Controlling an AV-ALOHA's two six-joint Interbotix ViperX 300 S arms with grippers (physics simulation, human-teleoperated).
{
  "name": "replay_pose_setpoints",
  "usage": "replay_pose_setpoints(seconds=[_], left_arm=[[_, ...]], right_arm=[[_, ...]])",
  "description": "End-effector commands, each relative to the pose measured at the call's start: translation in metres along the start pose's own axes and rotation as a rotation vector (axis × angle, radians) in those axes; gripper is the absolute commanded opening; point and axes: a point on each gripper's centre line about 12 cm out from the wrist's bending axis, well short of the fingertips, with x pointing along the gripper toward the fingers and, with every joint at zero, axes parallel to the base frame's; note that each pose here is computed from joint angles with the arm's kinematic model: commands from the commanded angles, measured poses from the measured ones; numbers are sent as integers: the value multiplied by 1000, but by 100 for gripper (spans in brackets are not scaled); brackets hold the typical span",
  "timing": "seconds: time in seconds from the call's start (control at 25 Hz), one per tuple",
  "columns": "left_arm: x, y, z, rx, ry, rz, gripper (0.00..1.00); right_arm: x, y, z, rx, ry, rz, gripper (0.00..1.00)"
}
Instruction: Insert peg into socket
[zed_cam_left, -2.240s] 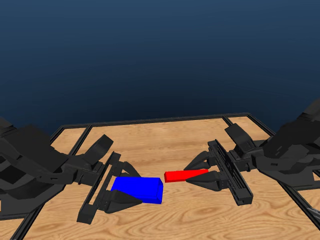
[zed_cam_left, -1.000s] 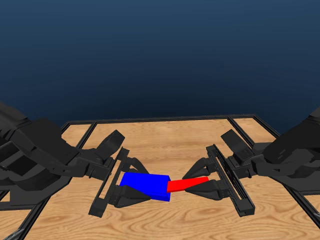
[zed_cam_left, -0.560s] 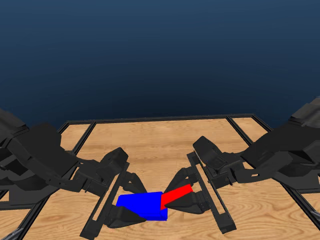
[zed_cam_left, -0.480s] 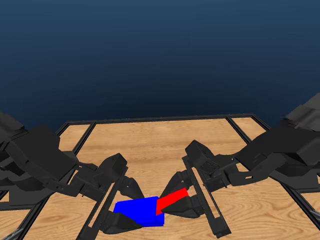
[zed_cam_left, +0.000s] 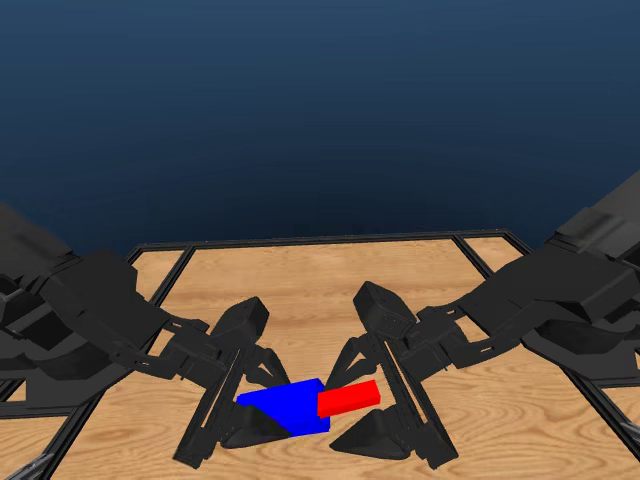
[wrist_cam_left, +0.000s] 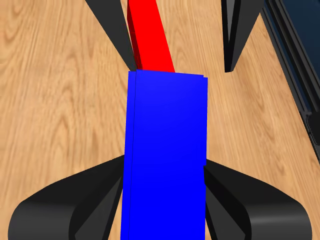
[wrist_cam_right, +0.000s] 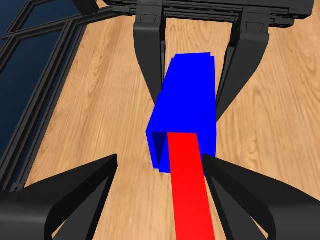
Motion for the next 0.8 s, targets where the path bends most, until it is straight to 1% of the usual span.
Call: replay_pose_setpoints(seconds=[0.04, 0.08, 0.12, 0.16, 0.2, 0.24, 0.28, 0.32, 0.36, 0.4, 0.44, 0.48, 0.52, 0.56, 0.6, 0.64, 0.68, 0.72, 0.76, 0.8], left_arm=[[-4, 8, 23, -32, -97, 10, 0], [-7, 6, 31, -42, -131, 2, 0], [-6, 10, 25, -40, -111, 11, 0], [-6, 6, 29, -38, -120, 1, 0], [-9, 4, 36, -46, -145, -5, 0], [-5, 7, 27, -39, -118, 3, 0], [-5, 8, 26, -49, -123, 6, 0], [-6, 6, 29, -49, -136, 0, 0], [-5, 8, 26, -33, -117, 10, 0], [-4, 8, 21, -39, -99, 9, 0], [-3, 7, 28, -40, -92, 5, 0], [-3, 10, 21, -61, -101, 12, 0], [-6, 7, 30, -51, -127, 1, 0], [-4, 8, 26, -48, -114, 4, 0], [-2, 11, 20, -47, -88, 12, 0], [-2, 8, 28, -48, -102, 5, 0], [0, 11, 25, -53, -88, 12, 0], [1, 11, 25, -56, -85, 11, 0], [0, 11, 30, -69, -106, 10, 0], [0, 12, 30, -64, -100, 14, 0]], right_arm=[[-9, 5, -13, 68, 85, 9, 100], [-15, 6, -8, 95, 72, 16, 100], [-19, 1, -16, 112, 120, -1, 100], [-21, -8, -35, 126, 178, -28, 100], [-23, -15, -41, 144, 202, -47, 100], [-30, -19, -50, 178, 208, -58, 100], [-35, -21, -55, 202, 227, -68, 100], [-40, -26, -64, 221, 256, -87, 100], [-43, -28, -69, 235, 278, -98, 100], [-48, -28, -66, 263, 266, -99, 100], [-52, -34, -81, 277, 305, -123, 100], [-55, -31, -76, 294, 298, -119, 100], [-59, -25, -70, 291, 281, -101, 88], [-63, -27, -73, 296, 314, -123, 0], [-64, -21, -60, 268, 282, -98, 0], [-66, -18, -58, 240, 320, -118, 0], [-66, -8, -46, 203, 272, -71, 0], [-66, -7, -39, 202, 296, -104, 0], [-64, -8, -34, 198, 262, -82, 0], [-65, 1, -26, 171, 295, -111, 0]])
